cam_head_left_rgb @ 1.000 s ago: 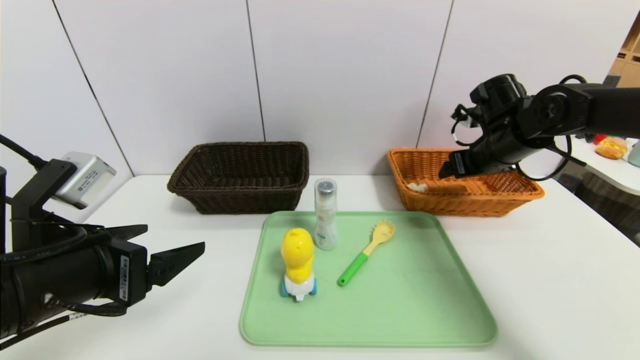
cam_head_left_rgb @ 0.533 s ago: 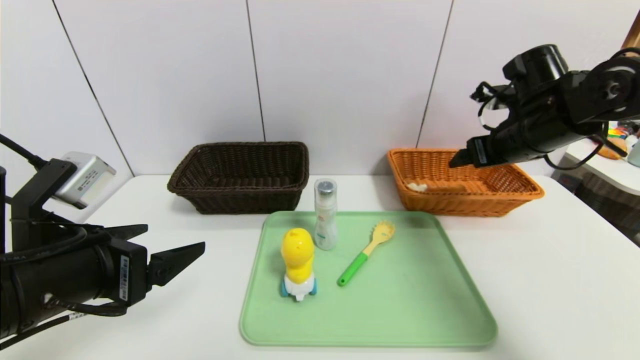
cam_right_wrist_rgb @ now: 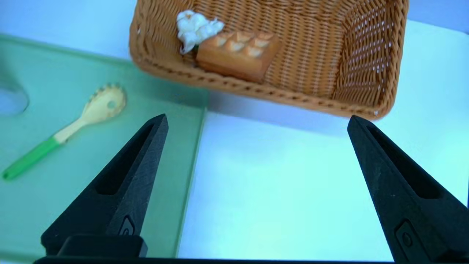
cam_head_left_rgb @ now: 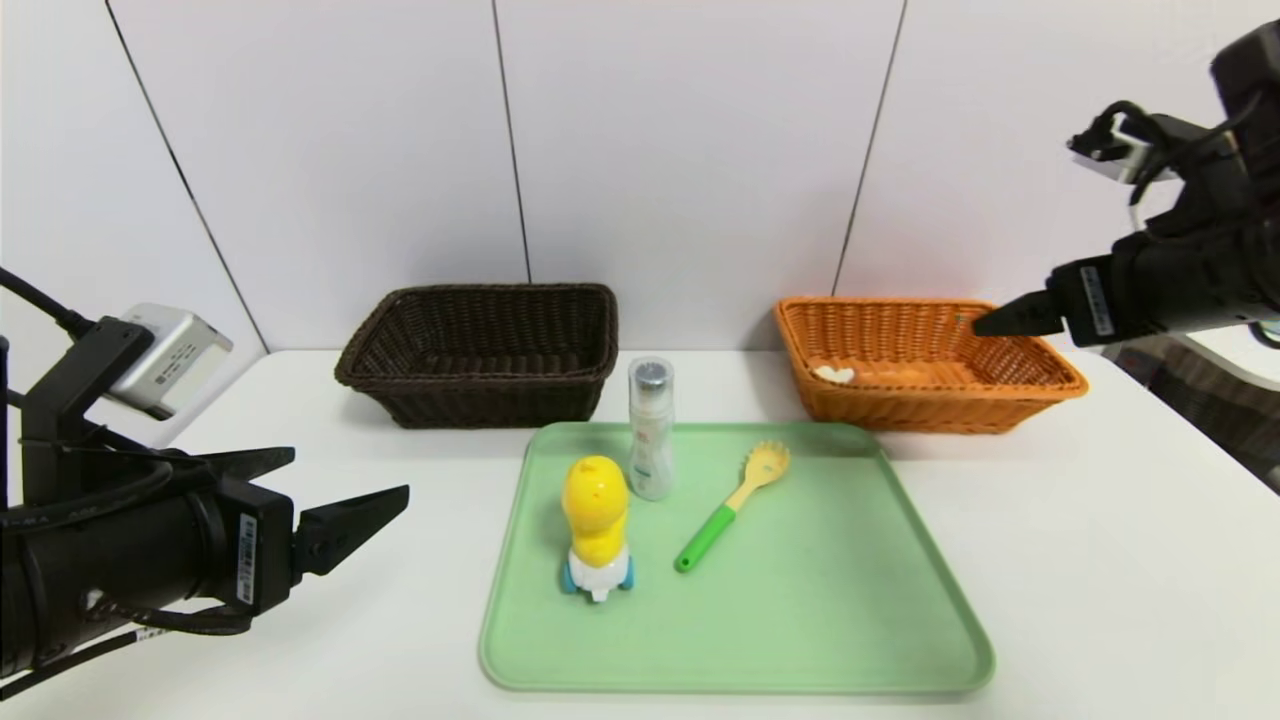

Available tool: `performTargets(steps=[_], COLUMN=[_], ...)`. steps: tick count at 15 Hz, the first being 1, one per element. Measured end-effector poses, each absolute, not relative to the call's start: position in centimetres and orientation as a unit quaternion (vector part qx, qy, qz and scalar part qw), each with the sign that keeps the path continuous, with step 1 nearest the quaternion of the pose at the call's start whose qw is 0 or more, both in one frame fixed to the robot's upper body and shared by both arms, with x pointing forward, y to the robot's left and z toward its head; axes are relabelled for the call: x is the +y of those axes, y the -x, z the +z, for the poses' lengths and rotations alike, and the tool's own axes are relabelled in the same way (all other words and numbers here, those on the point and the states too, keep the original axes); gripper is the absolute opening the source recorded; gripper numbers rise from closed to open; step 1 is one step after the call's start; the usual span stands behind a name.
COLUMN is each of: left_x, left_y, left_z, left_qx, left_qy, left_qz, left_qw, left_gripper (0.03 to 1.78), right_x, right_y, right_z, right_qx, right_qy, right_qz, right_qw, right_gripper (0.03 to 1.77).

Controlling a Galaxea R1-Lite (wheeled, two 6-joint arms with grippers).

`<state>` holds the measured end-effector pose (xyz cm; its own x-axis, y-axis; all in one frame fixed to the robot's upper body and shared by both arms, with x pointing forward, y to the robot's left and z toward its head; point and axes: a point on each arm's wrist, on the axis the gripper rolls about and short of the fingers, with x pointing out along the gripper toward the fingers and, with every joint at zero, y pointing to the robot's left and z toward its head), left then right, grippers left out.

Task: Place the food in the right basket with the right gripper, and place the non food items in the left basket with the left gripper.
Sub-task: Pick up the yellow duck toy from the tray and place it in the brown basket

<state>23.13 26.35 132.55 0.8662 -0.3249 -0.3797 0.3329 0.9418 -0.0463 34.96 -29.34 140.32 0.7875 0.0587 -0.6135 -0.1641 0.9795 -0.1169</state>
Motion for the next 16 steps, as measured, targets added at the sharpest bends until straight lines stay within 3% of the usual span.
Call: performTargets(steps=[4, 8, 12, 16], left_x=[26.3, 26.3, 26.2, 25.8], left_y=[-23.1, -23.1, -23.0, -22.7], left_z=[132.6, 132.5, 132.3, 132.2], left_qx=[0.193, 0.196, 0.199, 0.198], left_qy=[-0.01, -0.011, -0.011, -0.015], left_qz=[-0.171, -0.173, -0.176, -0.172], left_qw=[0.966, 0.965, 0.964, 0.965], left_gripper=[1.69, 1.69, 1.69, 1.69], right_x=[-30.1, -30.4, -30.0, -29.9], right_y=[-28.3, -22.9, -20.4, -19.4], right_z=[140.2, 137.3, 133.3, 131.8], right_qx=[0.308, 0.315, 0.291, 0.286], right_qy=[0.075, 0.08, 0.092, 0.096], right_qz=[0.085, 0.112, 0.148, 0.164], right_qw=[0.945, 0.939, 0.941, 0.939], right_gripper=[1.69, 1.69, 1.69, 1.69])
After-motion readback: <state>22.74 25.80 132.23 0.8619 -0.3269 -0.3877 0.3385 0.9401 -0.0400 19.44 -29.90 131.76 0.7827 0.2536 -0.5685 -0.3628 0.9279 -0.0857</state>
